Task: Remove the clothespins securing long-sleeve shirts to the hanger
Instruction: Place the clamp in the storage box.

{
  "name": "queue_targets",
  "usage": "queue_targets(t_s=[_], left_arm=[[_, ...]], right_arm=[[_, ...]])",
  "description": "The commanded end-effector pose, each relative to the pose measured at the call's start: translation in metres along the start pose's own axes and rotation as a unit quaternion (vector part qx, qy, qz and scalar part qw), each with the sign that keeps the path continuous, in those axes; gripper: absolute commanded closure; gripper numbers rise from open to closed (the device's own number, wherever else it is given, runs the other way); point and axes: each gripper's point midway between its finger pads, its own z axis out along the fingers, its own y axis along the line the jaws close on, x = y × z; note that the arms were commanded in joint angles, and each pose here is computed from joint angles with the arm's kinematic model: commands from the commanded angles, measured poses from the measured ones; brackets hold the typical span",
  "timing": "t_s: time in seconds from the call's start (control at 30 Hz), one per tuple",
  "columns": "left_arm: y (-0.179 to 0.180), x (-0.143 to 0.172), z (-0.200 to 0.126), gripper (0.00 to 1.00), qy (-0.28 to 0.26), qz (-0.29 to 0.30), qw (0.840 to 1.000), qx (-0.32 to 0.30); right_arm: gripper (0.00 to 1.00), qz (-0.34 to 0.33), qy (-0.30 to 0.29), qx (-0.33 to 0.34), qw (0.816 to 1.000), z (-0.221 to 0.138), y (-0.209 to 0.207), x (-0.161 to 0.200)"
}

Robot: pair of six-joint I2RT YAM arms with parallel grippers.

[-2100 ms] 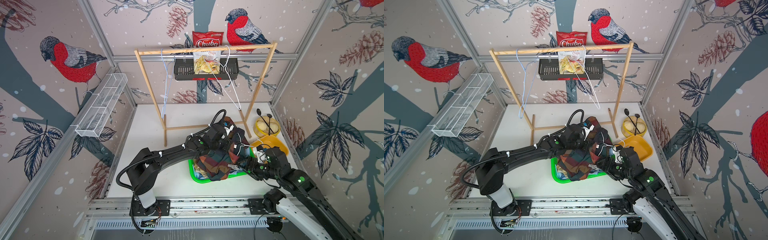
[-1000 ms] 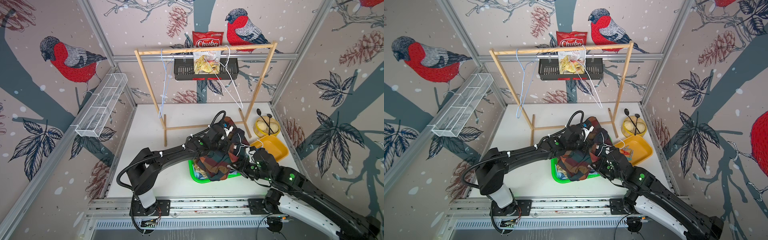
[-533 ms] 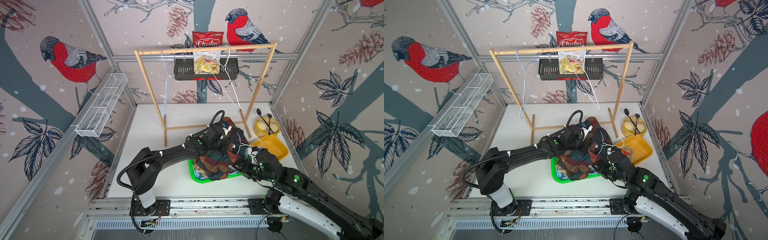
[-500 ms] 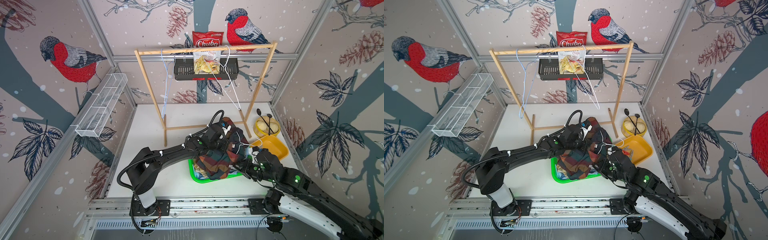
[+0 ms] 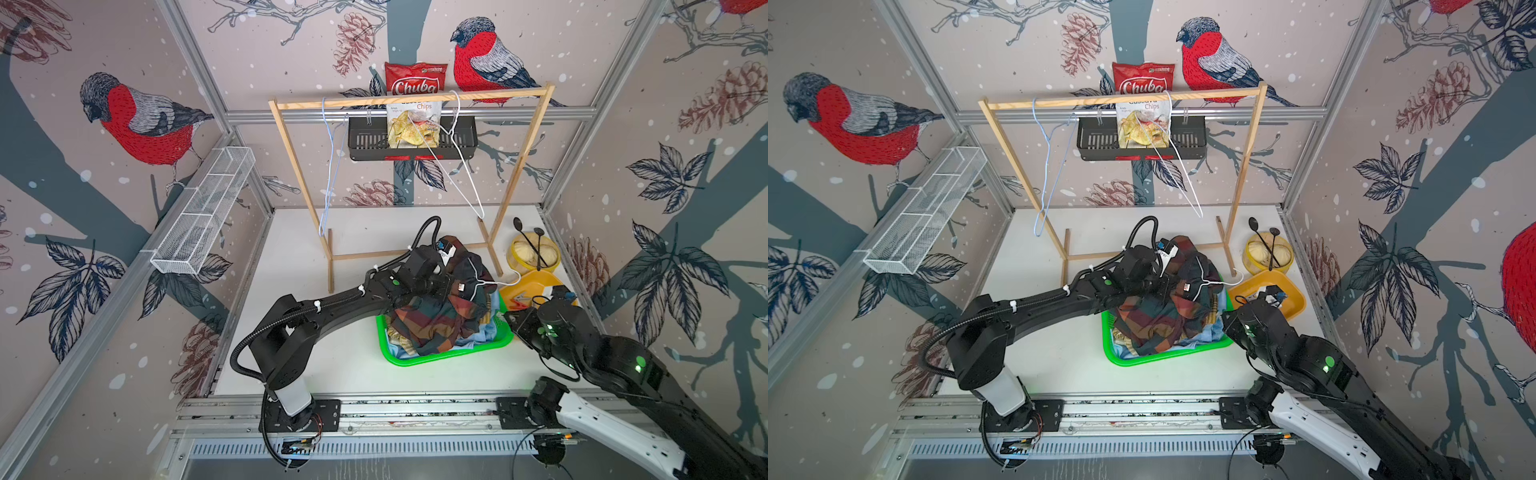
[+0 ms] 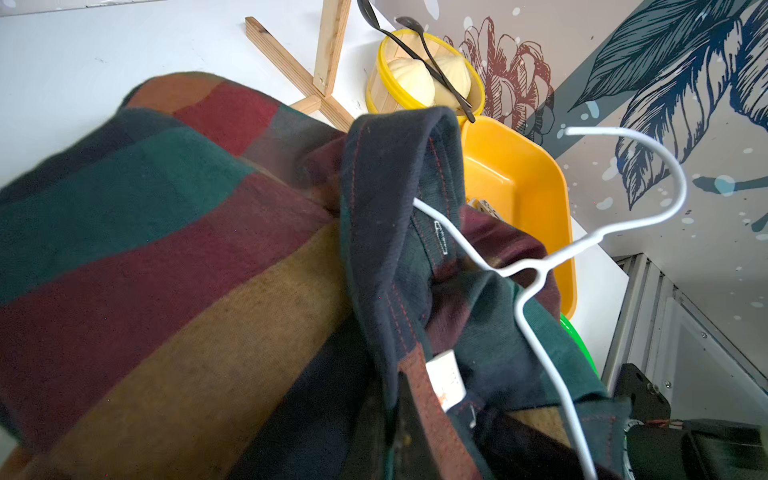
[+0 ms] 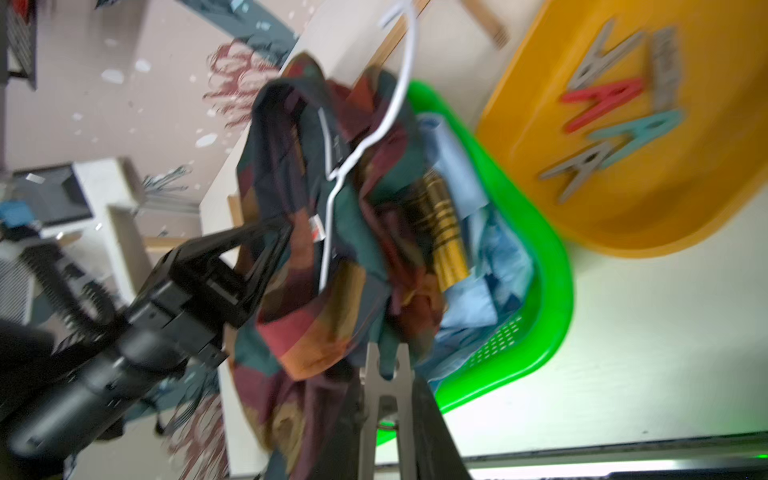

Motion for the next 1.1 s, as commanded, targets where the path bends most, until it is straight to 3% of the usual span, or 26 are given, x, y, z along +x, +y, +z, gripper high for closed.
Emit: queue_targets(t_s=[0.0,0.1,0.3,0.5,0.63,0.77,0.87,0.93,1.07], left_arm=[[0.005,-0.005,-0.002,1.00,-0.010,-0.014,1.000,-0.006],[0.007,-0.005,-0.002,1.00,-0.008,-0.021,1.000,-0.001],[0.007,-0.009,-0.006,1.00,-0.013,-0.024,1.000,0.003],[0.006,-0.010,-0.008,1.00,-0.014,-0.024,1.000,0.004],[0.005,-0.011,-0.009,1.00,-0.015,-0.024,1.000,0.007],[0.005,-0.014,-0.011,1.00,-0.017,-0.022,1.000,0.006],[0.004,-0.014,-0.012,1.00,-0.017,-0.022,1.000,0.008],[0.002,-0.015,-0.013,1.00,-0.017,-0.021,1.000,0.011],[-0.001,-0.019,-0.017,1.00,-0.021,-0.020,0.999,0.016]], right_arm=[[0.95,-0.012,-0.099,0.064,0.993,-0.011,-0.026,-0.036],[0.95,-0.014,-0.128,0.092,0.987,-0.009,-0.034,-0.047],[0.97,-0.023,-0.111,0.127,0.985,0.028,-0.050,-0.053],[0.98,0.027,-0.110,0.124,0.986,0.056,-0.085,-0.086],[0.97,0.076,-0.108,0.099,0.986,0.081,-0.108,-0.097],[0.93,0.092,-0.104,0.114,0.984,0.105,-0.130,-0.099],[0.75,0.096,-0.084,0.117,0.985,0.119,-0.136,-0.098],[0.69,0.097,-0.076,0.121,0.985,0.124,-0.139,-0.097],[0.39,0.090,-0.089,0.124,0.984,0.121,-0.138,-0.104]])
